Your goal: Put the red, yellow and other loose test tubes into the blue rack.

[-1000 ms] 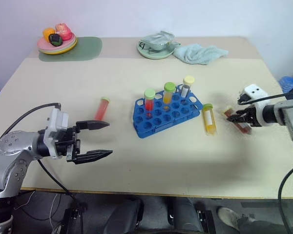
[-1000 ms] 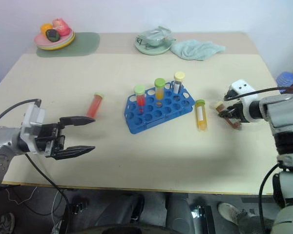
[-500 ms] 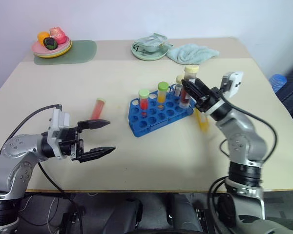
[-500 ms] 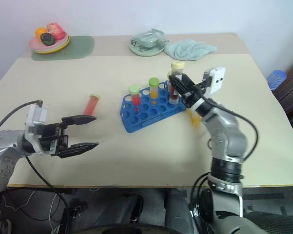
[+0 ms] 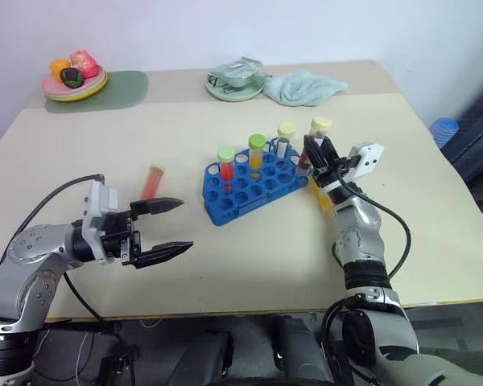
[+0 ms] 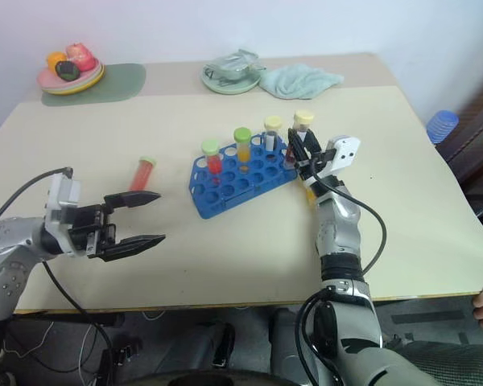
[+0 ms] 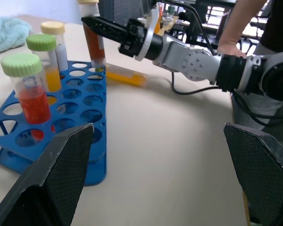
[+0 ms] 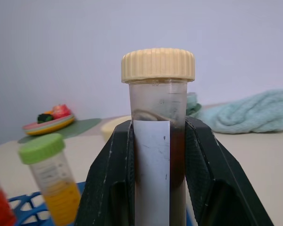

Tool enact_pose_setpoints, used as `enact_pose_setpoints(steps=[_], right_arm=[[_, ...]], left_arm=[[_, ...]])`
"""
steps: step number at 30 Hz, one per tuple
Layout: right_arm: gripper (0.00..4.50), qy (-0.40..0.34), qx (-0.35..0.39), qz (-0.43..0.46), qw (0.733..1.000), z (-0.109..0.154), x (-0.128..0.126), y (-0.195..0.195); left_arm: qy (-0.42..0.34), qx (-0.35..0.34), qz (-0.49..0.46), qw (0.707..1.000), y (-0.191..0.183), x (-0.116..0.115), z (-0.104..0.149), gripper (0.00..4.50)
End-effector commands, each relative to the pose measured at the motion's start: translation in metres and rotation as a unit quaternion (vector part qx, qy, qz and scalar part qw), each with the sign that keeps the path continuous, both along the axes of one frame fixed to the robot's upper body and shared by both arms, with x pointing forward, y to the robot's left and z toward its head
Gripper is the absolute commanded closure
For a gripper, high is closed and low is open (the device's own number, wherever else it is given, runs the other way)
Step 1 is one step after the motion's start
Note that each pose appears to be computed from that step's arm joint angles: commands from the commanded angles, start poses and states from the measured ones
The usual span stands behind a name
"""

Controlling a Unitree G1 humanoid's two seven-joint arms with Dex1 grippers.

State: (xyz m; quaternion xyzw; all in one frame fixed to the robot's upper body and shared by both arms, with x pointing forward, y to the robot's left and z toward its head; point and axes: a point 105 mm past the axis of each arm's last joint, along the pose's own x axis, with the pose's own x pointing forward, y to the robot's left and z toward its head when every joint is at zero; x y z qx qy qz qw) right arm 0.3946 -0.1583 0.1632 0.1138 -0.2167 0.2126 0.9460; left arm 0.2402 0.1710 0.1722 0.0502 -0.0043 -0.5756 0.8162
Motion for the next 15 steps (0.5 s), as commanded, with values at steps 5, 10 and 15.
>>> enact_pose_setpoints(steps=[5,10,15], right_arm=[[3.69,0.003,-0.010,0.012,1.000,-0.012,0.001,0.013],[3.69,-0.006,0.002,0.036,0.999,-0.008,-0.001,0.028],[3.69,-0.005,0.000,0.049,0.999,-0.007,0.000,0.034]], left_arm=[[-0.020,-0.004,-0.001,1.000,-0.001,-0.004,0.009,0.00],[-0.021,-0.005,-0.001,1.000,-0.001,-0.004,0.009,0.00],[-0.022,-0.005,-0.002,1.000,-0.002,-0.004,0.009,0.00]])
